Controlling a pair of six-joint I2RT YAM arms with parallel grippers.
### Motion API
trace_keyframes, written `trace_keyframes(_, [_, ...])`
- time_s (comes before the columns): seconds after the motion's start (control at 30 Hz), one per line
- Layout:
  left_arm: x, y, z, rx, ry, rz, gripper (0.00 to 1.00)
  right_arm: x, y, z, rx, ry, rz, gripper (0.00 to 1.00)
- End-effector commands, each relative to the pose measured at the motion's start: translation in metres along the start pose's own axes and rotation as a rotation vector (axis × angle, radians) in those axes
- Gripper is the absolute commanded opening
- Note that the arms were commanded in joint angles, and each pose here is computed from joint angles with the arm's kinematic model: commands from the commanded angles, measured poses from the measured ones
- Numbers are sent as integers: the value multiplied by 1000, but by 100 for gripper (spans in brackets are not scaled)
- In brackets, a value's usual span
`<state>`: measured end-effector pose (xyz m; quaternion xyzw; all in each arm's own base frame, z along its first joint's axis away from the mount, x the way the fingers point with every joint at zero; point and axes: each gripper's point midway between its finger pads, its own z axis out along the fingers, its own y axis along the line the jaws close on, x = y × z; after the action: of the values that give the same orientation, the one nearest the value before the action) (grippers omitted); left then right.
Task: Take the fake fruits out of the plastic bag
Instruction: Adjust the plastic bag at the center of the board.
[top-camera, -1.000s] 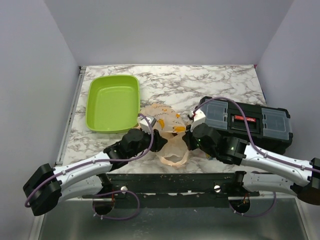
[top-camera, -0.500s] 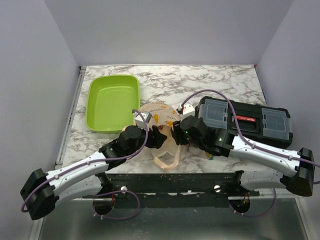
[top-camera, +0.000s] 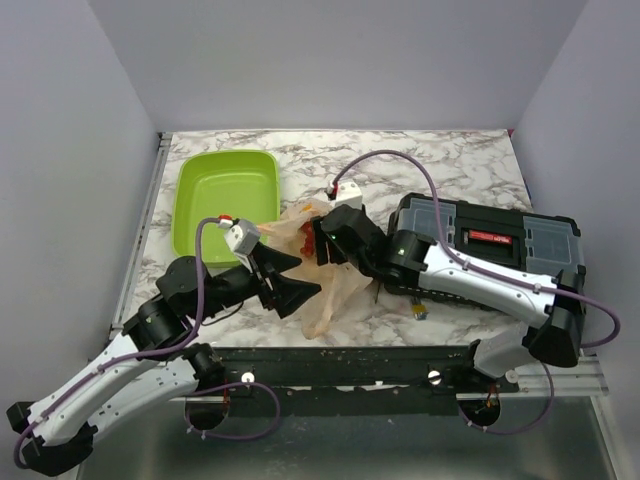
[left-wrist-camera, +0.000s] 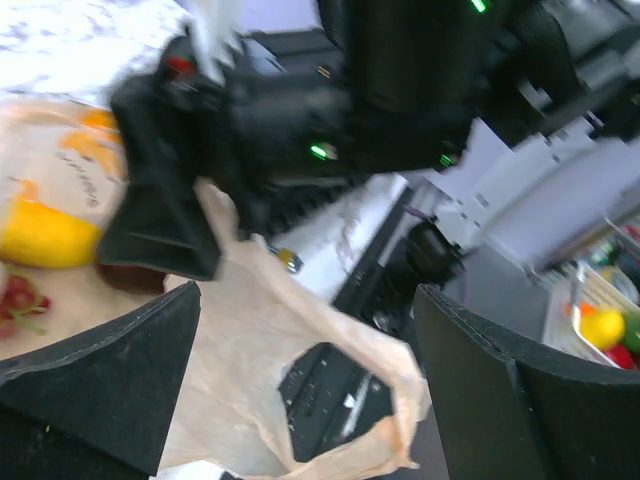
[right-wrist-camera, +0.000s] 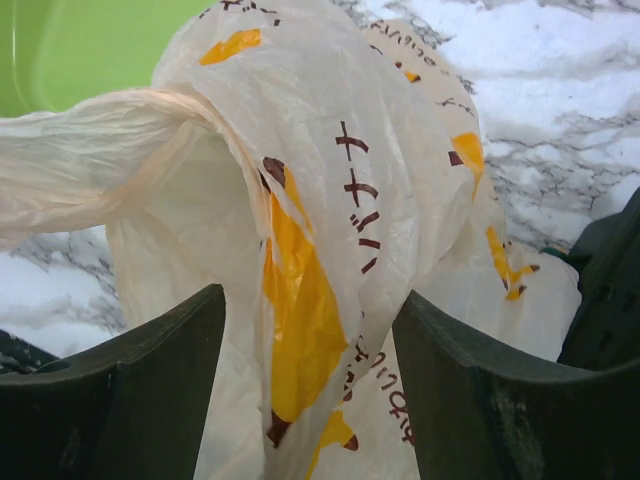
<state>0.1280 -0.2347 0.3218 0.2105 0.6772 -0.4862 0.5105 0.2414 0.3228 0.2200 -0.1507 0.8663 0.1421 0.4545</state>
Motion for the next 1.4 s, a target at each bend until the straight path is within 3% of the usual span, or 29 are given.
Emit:
trace_keyframes(0.0, [32, -32, -1, 209, 141, -71, 87, -21, -4, 9, 78, -24, -1, 61])
trace_keyframes(0.1, [43, -30, 6, 218, 169, -100, 84, -31, -4, 12, 87, -38, 0, 48])
trace_keyframes(0.2, [53, -2, 16, 76, 168, -133, 78, -35, 0, 9, 56, -38, -15, 39])
trace_keyframes(0.3, [57, 46, 21, -180, 114, -177, 64, -29, 0, 6, 33, -29, -21, 35])
trace_keyframes(0.47, [55, 62, 25, -251, 87, -153, 58, -16, -1, 1, -6, -7, -21, 32])
trace_keyframes(0.53, [50, 55, 24, -206, 61, -133, 62, -15, -2, -1, -11, -6, -24, 37])
trace_keyframes(0.63, [44, 41, 18, -117, 22, -91, 78, -14, -3, -4, -15, -5, -31, 58])
trace_keyframes(0.77, [45, 41, 9, -112, 7, -82, 86, -5, 1, -3, -47, 29, -46, 78])
trace_keyframes(0.93, [49, 51, 9, -176, 26, -104, 81, 7, 2, -4, -68, 60, -50, 81])
trace_keyframes(1.0, [51, 57, 10, -209, 37, -109, 74, 6, 3, -8, -85, 61, -47, 75])
trace_keyframes(1.23, [62, 71, 32, -239, 62, -103, 51, -4, 9, -21, -139, 35, -21, 21])
trace_keyframes(1.33, [68, 89, 45, -304, 44, -111, 38, -6, 16, -22, -178, 33, -20, 3])
trace_keyframes(1.37, [68, 94, 49, -316, 17, -115, 36, -6, 17, -22, -182, 32, -22, 1])
